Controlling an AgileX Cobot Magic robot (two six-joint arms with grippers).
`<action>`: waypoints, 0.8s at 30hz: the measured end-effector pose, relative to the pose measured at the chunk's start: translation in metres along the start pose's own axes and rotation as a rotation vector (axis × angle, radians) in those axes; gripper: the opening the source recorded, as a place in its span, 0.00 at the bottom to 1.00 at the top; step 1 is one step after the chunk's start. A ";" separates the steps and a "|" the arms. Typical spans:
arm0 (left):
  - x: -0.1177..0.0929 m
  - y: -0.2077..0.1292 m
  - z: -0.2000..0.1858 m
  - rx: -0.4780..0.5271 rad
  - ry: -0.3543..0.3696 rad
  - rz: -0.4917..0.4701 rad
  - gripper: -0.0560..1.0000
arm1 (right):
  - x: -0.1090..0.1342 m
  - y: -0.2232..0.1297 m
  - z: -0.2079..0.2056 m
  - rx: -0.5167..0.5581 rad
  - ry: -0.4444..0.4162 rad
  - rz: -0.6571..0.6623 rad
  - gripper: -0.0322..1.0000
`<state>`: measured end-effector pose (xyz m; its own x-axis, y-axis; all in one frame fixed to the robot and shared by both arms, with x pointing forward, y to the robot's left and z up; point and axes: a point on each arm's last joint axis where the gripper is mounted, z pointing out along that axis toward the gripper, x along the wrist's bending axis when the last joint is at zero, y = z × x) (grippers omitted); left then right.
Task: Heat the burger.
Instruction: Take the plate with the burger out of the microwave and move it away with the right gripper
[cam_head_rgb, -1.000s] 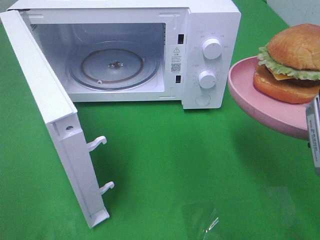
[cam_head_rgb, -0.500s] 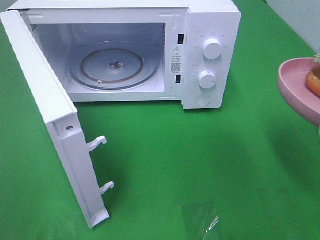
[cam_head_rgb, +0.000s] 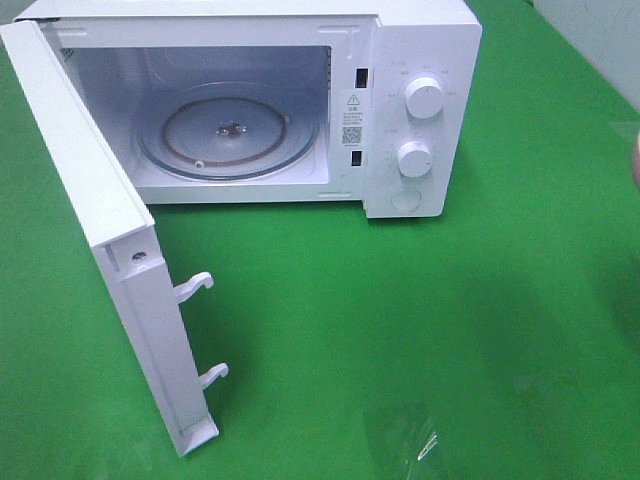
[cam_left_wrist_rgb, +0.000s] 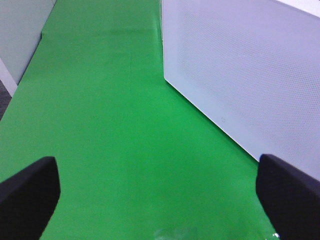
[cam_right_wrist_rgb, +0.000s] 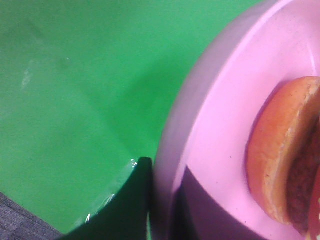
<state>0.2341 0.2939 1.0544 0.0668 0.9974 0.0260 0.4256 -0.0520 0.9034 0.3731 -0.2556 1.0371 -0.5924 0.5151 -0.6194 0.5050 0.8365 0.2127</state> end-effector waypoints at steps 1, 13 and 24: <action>0.000 0.000 0.000 0.000 0.000 0.000 0.99 | -0.001 -0.002 0.000 0.018 -0.014 0.019 0.12; 0.000 0.000 0.000 0.000 0.000 0.000 0.99 | -0.005 -0.002 0.005 0.081 -0.076 0.192 0.12; 0.000 0.000 0.000 0.000 0.000 0.000 0.99 | 0.002 0.011 0.027 0.178 -0.079 0.268 0.12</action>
<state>0.2341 0.2939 1.0544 0.0668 0.9974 0.0260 0.4256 -0.0520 0.9034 0.3944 -0.2504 1.0172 -0.3764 0.6908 -0.6174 0.7426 0.6234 0.2448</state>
